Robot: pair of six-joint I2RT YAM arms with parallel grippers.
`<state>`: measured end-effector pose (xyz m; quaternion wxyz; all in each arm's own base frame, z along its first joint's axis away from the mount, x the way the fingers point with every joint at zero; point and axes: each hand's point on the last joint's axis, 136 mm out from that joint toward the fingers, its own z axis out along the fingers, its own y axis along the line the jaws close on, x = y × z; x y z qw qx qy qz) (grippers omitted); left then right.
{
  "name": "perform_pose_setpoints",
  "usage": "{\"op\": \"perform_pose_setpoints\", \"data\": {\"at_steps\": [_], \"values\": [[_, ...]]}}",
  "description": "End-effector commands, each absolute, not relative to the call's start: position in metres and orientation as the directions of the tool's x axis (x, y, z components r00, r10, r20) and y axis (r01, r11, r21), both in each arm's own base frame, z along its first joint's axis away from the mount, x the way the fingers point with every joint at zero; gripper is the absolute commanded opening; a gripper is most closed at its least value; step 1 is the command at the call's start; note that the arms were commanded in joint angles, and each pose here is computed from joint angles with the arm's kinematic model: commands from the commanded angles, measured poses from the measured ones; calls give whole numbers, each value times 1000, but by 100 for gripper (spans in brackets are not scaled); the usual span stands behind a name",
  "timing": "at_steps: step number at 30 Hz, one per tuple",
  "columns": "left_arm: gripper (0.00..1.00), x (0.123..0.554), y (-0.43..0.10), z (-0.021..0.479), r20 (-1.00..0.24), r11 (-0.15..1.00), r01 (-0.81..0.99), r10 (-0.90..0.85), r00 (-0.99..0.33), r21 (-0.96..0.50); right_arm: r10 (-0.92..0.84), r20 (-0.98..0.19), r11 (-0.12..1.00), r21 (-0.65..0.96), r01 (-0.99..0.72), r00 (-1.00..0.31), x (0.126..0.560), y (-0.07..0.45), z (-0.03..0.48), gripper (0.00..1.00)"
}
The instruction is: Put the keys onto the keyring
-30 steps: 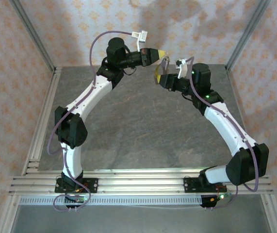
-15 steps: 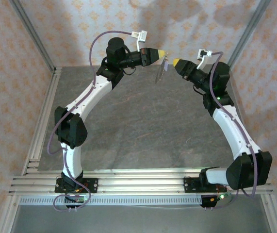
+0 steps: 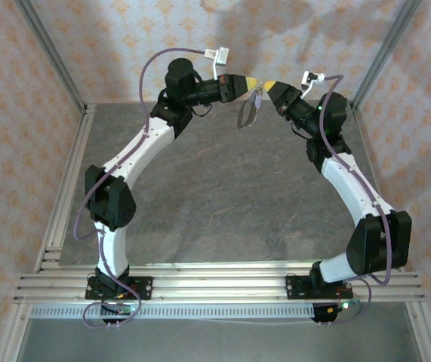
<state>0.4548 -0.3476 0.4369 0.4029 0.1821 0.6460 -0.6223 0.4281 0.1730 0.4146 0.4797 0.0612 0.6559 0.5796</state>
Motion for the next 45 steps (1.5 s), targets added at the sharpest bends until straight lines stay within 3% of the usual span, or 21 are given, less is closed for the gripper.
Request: {"op": "perform_pose_setpoints", "data": {"at_steps": [1, 18, 33, 45], "values": [[0, 438, -342, 473, -789, 124, 798, -299, -537, -590, 644, -594, 292, 774, -562, -483, 419, 176, 449, 27], [0, 440, -342, 473, -790, 127, 798, -301, -535, -589, 572, -592, 288, 793, -537, -568, 420, 207, 417, 9], [0, 440, -342, 472, -793, 129, 800, -297, -533, -586, 586, -624, 377, 775, -508, -517, 411, 176, 412, 13], [0, 438, -342, 474, -794, 124, 803, -297, -531, -583, 648, -595, 313, 778, -545, -476, 420, 163, 445, 17]]}}
